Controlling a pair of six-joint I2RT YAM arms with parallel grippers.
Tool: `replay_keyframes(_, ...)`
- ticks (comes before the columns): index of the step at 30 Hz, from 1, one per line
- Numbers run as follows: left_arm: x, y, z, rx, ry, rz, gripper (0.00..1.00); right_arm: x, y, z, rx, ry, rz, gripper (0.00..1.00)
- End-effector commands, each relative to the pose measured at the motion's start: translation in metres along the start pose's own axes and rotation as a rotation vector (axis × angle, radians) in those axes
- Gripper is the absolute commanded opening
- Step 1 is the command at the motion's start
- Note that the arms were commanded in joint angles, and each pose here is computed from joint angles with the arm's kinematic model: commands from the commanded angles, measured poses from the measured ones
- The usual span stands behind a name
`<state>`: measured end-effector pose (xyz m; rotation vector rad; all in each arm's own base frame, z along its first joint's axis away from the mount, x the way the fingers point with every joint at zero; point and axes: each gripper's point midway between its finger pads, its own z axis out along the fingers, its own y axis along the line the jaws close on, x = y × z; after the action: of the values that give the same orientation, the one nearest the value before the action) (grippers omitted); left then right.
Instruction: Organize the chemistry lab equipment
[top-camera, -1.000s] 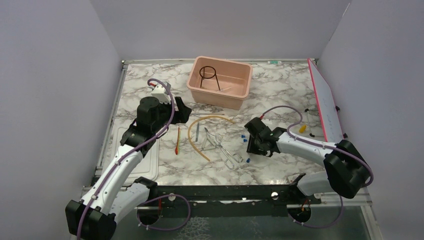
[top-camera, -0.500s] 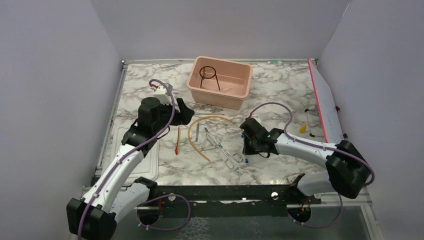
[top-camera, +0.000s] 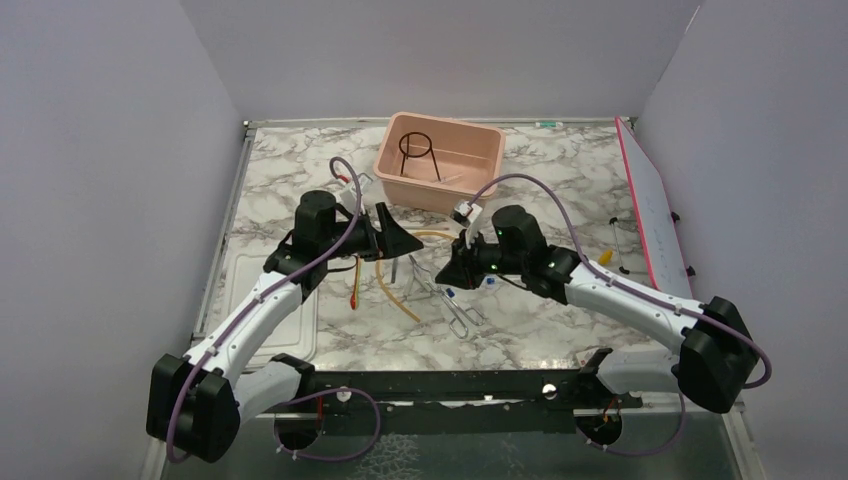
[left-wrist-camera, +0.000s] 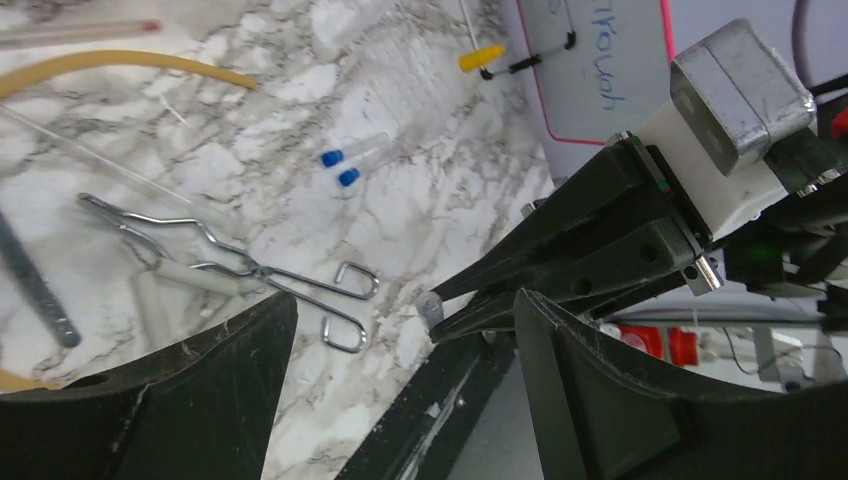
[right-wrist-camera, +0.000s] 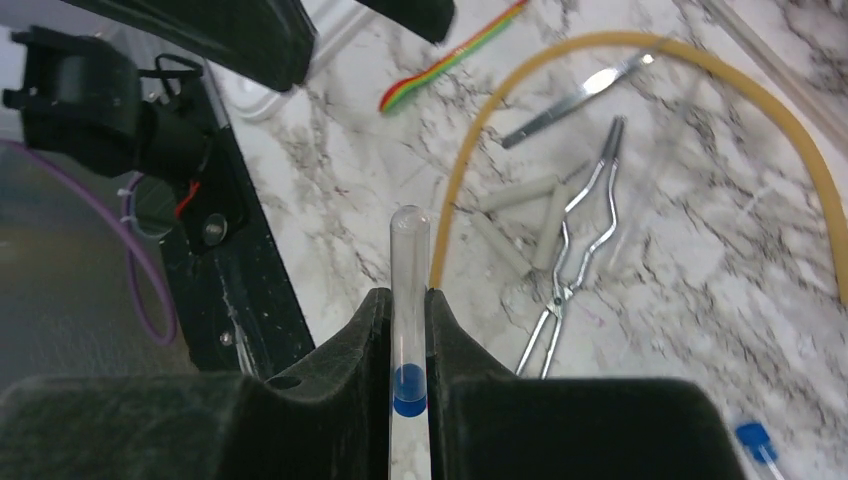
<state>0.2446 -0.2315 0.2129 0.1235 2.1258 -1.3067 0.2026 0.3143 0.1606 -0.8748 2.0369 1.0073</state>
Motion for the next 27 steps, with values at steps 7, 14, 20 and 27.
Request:
replay_keyframes(7, 0.044, -0.03, 0.01, 0.196, 0.21, -0.031, 0.67, -0.039, 0.043, 0.002, -0.26, -0.088, -0.233, 0.08)
replay_keyframes(14, 0.056, -0.025, 0.016, 0.19, 0.254, -0.04, 0.38, -0.035, 0.047, 0.002, -0.289, -0.076, -0.237, 0.08)
replay_keyframes(20, 0.057, -0.028, 0.014, 0.201, 0.255, -0.03, 0.18, -0.033, 0.041, 0.005, -0.261, -0.069, -0.224, 0.08)
replay_keyframes(27, 0.052, -0.033, 0.009, 0.194, 0.219, -0.012, 0.05, -0.041, 0.031, 0.005, -0.183, -0.112, -0.178, 0.13)
